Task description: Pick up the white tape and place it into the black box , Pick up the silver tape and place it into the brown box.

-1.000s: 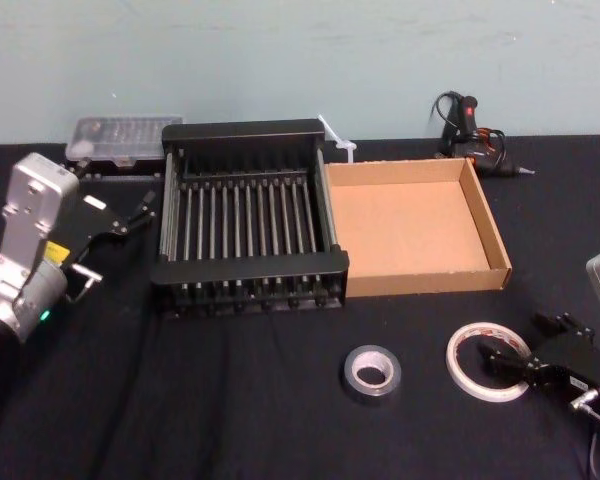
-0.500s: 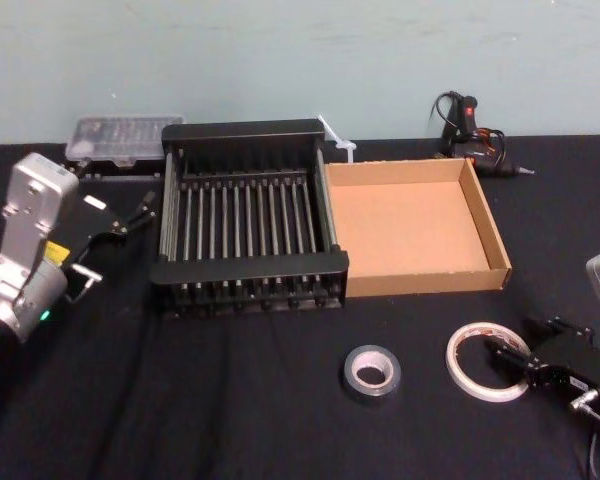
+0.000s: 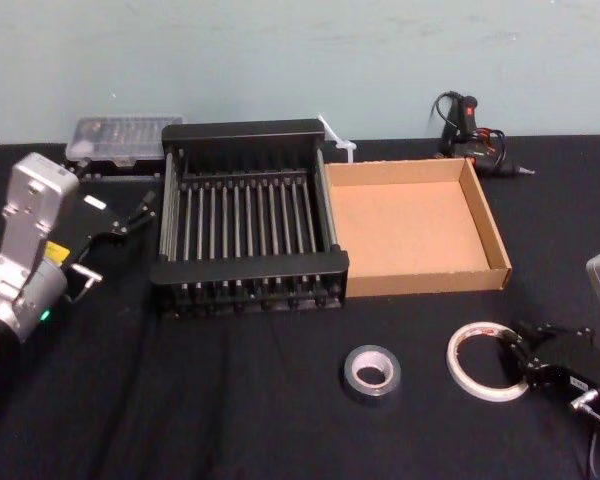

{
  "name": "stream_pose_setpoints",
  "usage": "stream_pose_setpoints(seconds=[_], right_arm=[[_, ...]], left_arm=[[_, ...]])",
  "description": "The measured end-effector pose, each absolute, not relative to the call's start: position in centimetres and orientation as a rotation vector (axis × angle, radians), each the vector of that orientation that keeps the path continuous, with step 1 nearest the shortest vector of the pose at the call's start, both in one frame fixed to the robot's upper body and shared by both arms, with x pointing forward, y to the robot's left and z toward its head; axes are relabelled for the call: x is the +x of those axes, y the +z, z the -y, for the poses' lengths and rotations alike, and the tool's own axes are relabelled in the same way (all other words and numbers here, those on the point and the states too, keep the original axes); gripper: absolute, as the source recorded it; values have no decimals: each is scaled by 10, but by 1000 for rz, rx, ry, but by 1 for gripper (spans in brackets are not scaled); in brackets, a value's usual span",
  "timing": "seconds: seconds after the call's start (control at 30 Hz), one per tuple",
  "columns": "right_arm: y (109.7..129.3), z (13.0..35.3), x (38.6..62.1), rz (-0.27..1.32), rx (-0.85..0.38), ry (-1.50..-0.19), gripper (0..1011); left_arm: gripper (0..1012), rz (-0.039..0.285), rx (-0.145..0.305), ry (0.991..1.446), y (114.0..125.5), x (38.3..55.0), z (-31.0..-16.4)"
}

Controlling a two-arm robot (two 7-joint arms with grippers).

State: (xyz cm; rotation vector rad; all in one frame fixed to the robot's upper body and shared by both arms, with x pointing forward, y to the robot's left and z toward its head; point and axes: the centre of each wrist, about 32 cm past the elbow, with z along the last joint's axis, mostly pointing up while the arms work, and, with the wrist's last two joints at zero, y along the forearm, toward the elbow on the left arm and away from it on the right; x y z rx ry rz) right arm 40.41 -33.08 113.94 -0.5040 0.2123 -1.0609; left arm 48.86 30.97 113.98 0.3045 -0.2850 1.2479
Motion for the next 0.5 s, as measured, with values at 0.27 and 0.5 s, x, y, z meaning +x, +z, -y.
stream_pose_setpoints(seconds=[0.27,0.5], right_arm=[[1139,331,404,-212,-504,-1061,93],[1139,331,404,-212,-504,-1061,93]], left_arm=[[1001,285,304,1248,1140,489,-310],[1001,285,304,1248,1140,489,-310]])
